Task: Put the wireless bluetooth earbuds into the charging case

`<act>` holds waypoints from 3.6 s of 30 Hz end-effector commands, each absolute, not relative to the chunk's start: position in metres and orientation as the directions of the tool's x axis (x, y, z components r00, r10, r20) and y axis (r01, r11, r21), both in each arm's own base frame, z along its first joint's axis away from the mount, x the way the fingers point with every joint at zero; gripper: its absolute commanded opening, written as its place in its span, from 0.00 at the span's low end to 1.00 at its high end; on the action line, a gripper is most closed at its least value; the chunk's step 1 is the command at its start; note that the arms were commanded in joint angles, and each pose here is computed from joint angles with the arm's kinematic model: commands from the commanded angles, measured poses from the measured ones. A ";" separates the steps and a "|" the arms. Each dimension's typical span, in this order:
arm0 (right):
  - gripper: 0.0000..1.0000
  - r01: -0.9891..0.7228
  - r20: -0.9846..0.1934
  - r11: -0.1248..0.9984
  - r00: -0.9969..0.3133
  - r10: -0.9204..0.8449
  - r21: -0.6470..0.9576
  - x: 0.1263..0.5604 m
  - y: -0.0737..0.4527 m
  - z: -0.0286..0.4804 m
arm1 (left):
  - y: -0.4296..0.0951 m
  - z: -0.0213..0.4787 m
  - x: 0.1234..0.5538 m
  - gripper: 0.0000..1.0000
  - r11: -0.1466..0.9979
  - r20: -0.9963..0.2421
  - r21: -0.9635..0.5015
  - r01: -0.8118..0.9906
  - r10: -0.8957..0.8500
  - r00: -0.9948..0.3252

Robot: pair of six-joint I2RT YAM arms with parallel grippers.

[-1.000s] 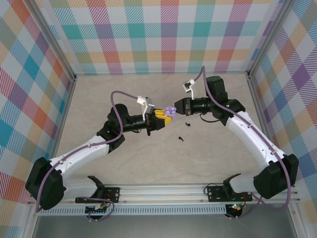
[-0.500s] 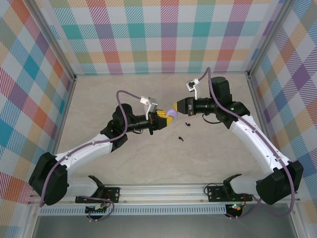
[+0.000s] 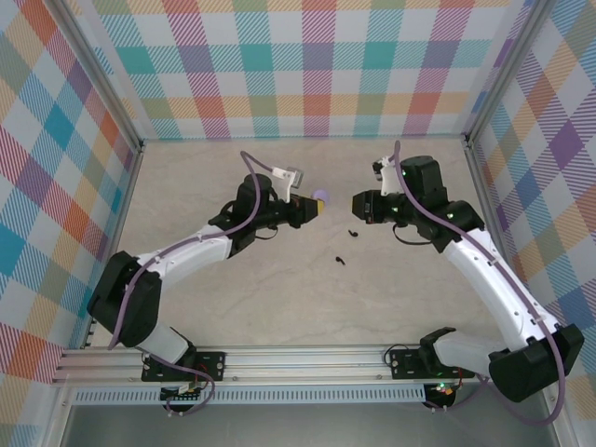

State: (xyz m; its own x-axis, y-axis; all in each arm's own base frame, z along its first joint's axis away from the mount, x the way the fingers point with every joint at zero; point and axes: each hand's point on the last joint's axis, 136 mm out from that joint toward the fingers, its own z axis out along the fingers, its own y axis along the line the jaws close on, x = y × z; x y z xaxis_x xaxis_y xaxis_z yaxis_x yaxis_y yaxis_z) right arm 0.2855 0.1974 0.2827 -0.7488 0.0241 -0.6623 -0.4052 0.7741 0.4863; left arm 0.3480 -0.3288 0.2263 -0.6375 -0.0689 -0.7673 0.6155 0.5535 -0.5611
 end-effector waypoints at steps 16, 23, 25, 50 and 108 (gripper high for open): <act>0.21 -0.342 -0.600 0.805 -0.800 0.021 0.485 0.261 0.182 0.250 | -0.340 0.132 0.454 0.15 0.753 -0.494 -0.575 0.319 -0.009 -0.869; 0.23 -0.325 -0.579 0.811 -0.815 0.019 0.486 0.258 0.180 0.241 | -0.344 0.096 0.469 0.16 0.770 -0.421 -0.576 0.273 0.006 -0.907; 0.23 -0.326 -0.576 0.811 -0.818 0.016 0.486 0.258 0.180 0.240 | -0.344 0.087 0.473 0.16 0.777 -0.409 -0.573 0.261 0.005 -0.913; 0.25 -0.317 -0.552 0.820 -0.834 -0.002 0.476 0.263 0.183 0.231 | -0.320 0.039 0.479 0.49 0.843 -0.315 -0.510 0.170 0.001 -0.949; 0.30 -0.291 -0.525 0.838 -0.851 -0.006 0.462 0.261 0.178 0.222 | -0.215 0.014 0.474 0.74 0.920 -0.203 0.037 0.389 0.388 -0.899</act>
